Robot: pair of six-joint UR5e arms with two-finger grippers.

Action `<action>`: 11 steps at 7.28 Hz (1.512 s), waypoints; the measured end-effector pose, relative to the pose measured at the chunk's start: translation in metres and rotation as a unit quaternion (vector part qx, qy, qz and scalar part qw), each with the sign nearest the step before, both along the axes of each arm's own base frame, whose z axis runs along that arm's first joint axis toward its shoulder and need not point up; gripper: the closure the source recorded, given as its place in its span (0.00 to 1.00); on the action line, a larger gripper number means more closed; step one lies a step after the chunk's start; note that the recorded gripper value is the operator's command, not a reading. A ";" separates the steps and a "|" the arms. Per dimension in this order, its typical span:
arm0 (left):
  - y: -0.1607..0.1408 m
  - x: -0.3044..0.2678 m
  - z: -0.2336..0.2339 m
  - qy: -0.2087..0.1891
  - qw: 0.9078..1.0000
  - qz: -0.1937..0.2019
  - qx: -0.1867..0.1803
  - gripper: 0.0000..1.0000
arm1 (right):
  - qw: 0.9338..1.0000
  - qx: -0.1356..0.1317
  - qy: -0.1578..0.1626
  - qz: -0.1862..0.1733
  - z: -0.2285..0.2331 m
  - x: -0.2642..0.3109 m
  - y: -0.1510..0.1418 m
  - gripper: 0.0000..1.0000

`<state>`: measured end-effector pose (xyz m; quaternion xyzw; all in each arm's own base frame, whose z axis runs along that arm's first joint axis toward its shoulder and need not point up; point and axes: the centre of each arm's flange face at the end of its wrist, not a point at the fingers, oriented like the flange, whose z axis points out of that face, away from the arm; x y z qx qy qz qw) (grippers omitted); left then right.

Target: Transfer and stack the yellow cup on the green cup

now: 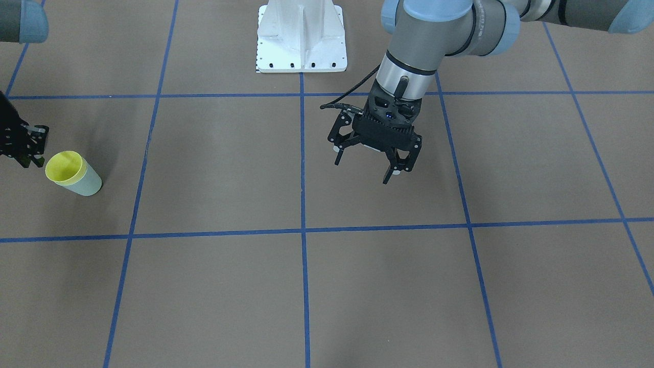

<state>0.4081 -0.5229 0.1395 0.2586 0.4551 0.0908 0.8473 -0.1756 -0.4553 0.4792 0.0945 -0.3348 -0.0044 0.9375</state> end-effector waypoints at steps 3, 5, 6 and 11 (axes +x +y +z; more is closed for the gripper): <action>-0.001 0.000 0.001 -0.001 1.000 -0.001 -0.001 0.00 | 1.000 0.000 -0.002 0.005 -0.003 0.001 -0.001 0.01; -0.026 -0.013 0.018 -0.023 1.000 -0.012 -0.002 0.00 | 1.000 -0.006 -0.012 0.017 -0.002 0.023 -0.008 0.01; -0.047 -0.029 0.031 -0.050 0.999 -0.015 0.007 0.00 | 1.000 -0.010 -0.021 0.015 0.002 0.041 -0.013 0.01; -0.152 -0.246 0.142 -0.198 0.979 0.037 -0.015 0.00 | 0.999 0.010 -0.022 -0.029 0.098 0.172 -0.023 0.01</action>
